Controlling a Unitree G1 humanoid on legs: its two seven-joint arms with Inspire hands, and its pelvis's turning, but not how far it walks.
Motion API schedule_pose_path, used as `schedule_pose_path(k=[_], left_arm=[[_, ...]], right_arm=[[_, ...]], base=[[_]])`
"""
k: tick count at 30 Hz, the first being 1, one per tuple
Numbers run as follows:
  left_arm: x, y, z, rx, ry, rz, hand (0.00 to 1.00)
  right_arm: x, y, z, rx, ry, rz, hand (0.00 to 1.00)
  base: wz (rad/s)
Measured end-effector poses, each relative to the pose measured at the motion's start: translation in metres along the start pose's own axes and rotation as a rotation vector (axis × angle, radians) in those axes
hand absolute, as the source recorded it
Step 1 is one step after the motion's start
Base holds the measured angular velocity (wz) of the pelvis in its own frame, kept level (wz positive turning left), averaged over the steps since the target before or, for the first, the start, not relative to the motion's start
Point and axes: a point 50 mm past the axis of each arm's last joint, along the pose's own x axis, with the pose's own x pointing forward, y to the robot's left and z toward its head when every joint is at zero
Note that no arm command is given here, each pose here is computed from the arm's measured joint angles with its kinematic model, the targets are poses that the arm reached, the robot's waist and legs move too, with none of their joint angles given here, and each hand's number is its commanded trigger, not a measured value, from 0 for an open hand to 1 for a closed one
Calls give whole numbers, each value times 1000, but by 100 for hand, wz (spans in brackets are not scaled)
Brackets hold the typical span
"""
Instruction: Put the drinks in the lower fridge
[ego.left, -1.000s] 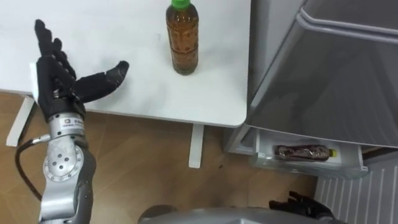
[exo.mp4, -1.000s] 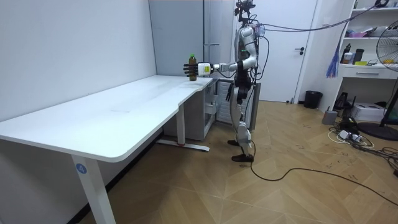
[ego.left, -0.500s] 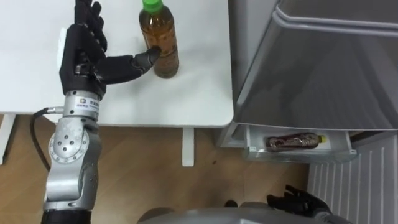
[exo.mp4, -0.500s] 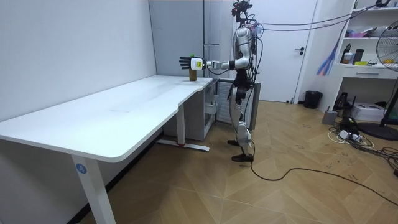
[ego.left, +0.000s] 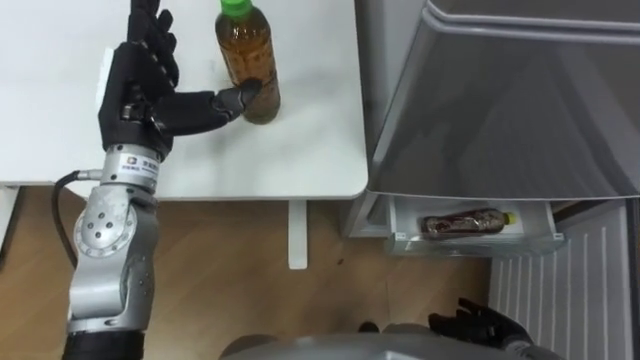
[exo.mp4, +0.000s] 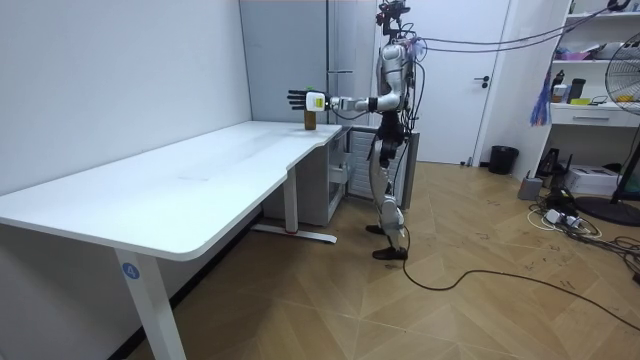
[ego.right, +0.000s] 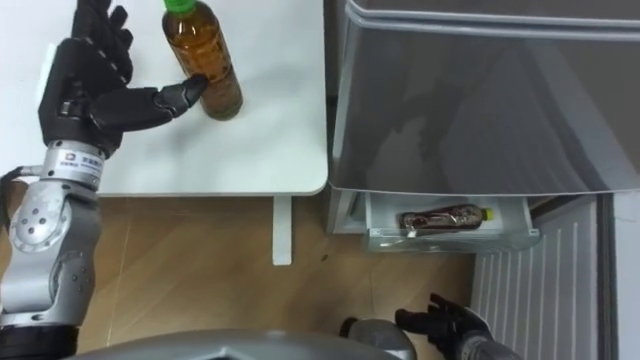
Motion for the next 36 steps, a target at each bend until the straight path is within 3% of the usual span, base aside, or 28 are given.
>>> schedule_pose_path(k=[7, 19, 36], left_arm=[[10, 1, 6, 1, -18, -4, 0], [12, 0, -1, -9, 45, -24, 0], [17, -7, -10, -54, 93, -64, 0]], right_arm=[[-1, -2, -4, 14, 8, -20, 0], [-3, -6, -11, 47, 48, -43, 0], [-2, -7, -10, -69, 89, -71, 0]], base=[[-4], [-8], [-2]])
